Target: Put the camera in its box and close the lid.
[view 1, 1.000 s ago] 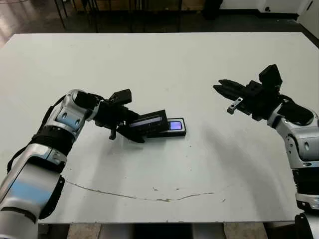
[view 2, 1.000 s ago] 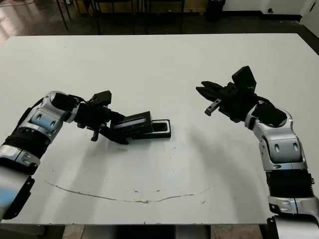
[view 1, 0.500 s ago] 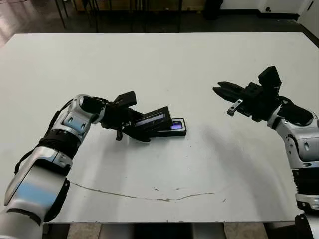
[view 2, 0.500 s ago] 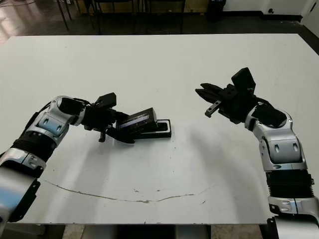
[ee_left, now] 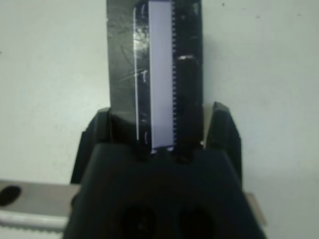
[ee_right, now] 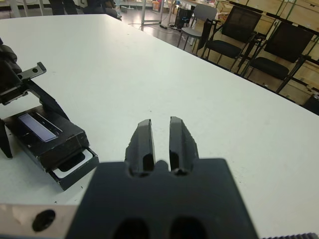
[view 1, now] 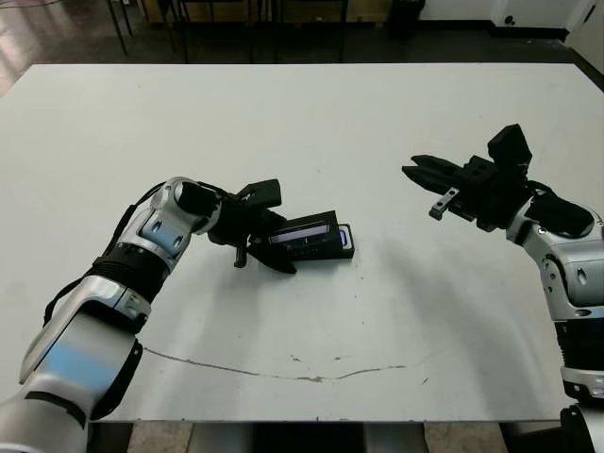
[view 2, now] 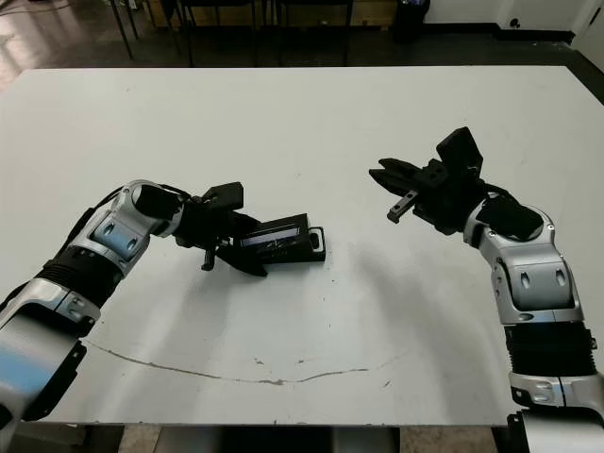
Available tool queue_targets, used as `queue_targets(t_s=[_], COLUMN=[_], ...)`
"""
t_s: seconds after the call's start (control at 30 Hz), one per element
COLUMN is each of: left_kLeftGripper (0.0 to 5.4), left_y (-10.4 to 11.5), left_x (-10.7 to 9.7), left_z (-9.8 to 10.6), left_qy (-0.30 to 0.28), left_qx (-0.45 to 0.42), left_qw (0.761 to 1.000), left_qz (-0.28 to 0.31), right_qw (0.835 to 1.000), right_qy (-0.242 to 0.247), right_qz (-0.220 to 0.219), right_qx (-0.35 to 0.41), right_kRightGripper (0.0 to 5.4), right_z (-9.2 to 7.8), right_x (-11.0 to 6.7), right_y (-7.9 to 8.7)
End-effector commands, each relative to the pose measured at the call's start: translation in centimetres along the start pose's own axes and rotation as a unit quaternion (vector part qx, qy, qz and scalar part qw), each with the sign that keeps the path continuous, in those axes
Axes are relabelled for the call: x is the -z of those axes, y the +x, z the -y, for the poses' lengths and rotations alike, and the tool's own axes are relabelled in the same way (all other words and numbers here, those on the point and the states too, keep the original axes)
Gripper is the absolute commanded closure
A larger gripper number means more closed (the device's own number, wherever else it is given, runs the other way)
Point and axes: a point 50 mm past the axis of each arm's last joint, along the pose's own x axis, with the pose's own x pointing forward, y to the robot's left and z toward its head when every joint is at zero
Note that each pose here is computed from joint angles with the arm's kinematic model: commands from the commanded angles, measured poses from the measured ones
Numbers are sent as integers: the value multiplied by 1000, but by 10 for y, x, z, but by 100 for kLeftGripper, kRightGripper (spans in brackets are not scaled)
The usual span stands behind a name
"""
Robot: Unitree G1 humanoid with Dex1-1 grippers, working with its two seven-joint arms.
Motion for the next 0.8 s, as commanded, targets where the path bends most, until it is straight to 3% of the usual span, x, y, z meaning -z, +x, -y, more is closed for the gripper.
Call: queue_targets(t_s=[0.03,0.37,0.57,0.8], left_kLeftGripper=[403,405,407,410], left_y=[11,40,61,69], left_x=[2,6,10,11], left_z=[12,8,15,16], left_qy=[-7,-31,-19,-17], left_qx=[42,-65,-59,-32], left_qw=[999,997,997,998], left_qz=[0,-33,-45,-59], right_qw=[1000,1000,1000,1000], right_qy=[3,13,13,17], right_qz=[-25,-20,-15,-14], right_qx=[-3,-8,-13,-12], right_kRightGripper=[540,540,540,540], right_z=[1,2,2,1], right_x=[8,7,7,6], right_y=[-3,-3,-4,-4])
